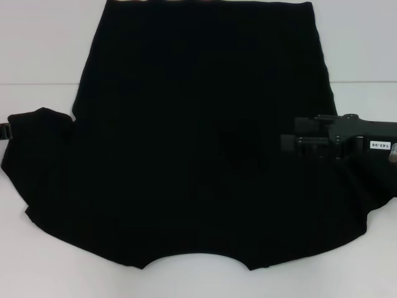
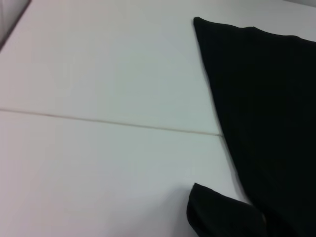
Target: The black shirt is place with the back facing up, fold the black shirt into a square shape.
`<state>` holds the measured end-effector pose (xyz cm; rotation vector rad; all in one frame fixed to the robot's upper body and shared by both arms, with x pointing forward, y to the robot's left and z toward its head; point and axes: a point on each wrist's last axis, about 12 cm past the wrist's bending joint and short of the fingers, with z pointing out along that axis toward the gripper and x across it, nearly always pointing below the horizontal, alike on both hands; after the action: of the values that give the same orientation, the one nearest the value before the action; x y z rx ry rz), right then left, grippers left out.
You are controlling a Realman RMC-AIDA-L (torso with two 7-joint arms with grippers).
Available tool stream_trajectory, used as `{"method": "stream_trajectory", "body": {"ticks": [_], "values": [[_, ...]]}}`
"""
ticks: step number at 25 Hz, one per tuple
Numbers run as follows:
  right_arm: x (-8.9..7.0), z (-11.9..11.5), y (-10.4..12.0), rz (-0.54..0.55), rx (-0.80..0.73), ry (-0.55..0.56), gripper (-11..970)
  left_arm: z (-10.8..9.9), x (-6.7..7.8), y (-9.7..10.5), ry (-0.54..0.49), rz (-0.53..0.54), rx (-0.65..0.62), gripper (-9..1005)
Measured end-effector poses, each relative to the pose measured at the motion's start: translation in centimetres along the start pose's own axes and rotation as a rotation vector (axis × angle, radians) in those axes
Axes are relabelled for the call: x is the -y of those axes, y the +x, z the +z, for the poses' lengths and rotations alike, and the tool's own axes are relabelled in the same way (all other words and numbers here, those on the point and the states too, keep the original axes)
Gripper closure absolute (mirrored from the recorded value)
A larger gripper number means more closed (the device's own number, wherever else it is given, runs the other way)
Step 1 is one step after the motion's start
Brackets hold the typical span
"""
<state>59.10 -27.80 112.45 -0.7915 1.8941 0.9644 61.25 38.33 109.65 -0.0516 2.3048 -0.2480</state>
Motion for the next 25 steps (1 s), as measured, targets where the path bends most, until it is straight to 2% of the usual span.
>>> {"method": "stream_trajectory", "body": {"ticks": [11,18,25], "values": [[-0.1,0.2,0.0,-0.002,0.002,-0.004,184,0.1,0.1,-1.1,-0.017,0.023,0.020,980],[-0.1,0.2,0.0,-0.003,0.006,0.001,183,0.5,1.2,-1.0,0.015,0.054,-0.008,979],[0.0,0.1,-0.1,-0.003,0.013,0.007,184,0.5,1.4,-1.0,0.024,0.062,-0.012,979]]}}
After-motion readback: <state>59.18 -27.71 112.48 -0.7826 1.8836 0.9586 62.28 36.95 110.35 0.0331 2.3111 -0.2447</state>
